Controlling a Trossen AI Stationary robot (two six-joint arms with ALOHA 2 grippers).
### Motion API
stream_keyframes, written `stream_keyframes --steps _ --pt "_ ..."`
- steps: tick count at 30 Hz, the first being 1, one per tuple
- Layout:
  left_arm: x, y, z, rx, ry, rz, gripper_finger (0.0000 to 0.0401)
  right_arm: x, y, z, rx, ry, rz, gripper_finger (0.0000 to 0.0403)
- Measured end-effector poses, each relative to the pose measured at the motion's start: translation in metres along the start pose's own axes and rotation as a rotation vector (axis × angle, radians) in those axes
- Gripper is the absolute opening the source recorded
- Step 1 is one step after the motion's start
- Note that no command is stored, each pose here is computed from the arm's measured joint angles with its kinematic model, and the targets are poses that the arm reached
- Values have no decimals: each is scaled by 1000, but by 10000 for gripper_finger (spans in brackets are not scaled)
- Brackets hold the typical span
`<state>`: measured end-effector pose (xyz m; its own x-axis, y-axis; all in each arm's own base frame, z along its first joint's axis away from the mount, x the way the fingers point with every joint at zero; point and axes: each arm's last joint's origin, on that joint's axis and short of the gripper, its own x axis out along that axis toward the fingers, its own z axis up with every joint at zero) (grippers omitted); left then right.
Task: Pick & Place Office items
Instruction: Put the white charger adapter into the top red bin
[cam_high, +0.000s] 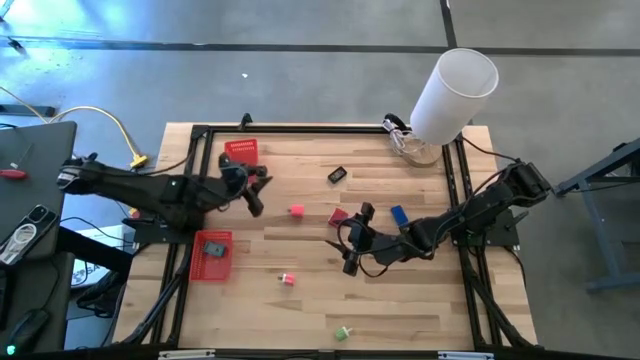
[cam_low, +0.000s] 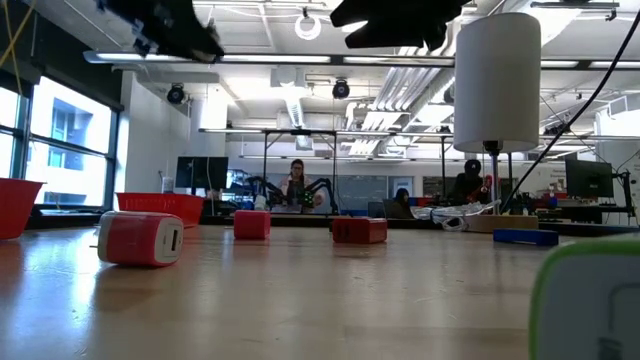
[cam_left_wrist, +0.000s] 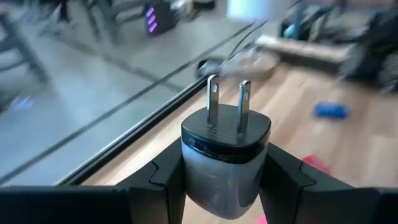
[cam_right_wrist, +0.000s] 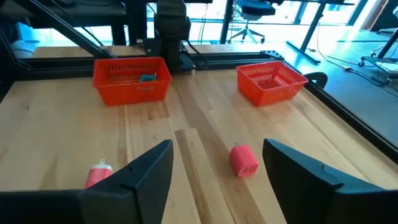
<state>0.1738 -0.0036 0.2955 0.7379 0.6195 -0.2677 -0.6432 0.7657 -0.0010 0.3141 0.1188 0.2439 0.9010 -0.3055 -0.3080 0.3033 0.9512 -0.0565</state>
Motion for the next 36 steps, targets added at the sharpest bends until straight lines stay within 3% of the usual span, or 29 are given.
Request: stream_keyframes --steps 10,12,19,25,32,36 --pt "33 25 -18 -35 227 123 141 0 0 -1 -7 8 -1 236" --pt "40 32 -22 -41 263 185 141 0 0 -2 -5 14 -1 236" --pt "53 82 -39 -259 472 466 141 0 -1 -7 11 56 -11 236" --pt "66 107 -46 -449 617 409 141 4 -1 -9 0 64 -14 236" --pt "83 121 -57 -455 717 464 141 11 -7 -10 12 97 50 236" --pt "95 122 -60 -442 780 430 141 15 -12 -9 21 105 59 236"
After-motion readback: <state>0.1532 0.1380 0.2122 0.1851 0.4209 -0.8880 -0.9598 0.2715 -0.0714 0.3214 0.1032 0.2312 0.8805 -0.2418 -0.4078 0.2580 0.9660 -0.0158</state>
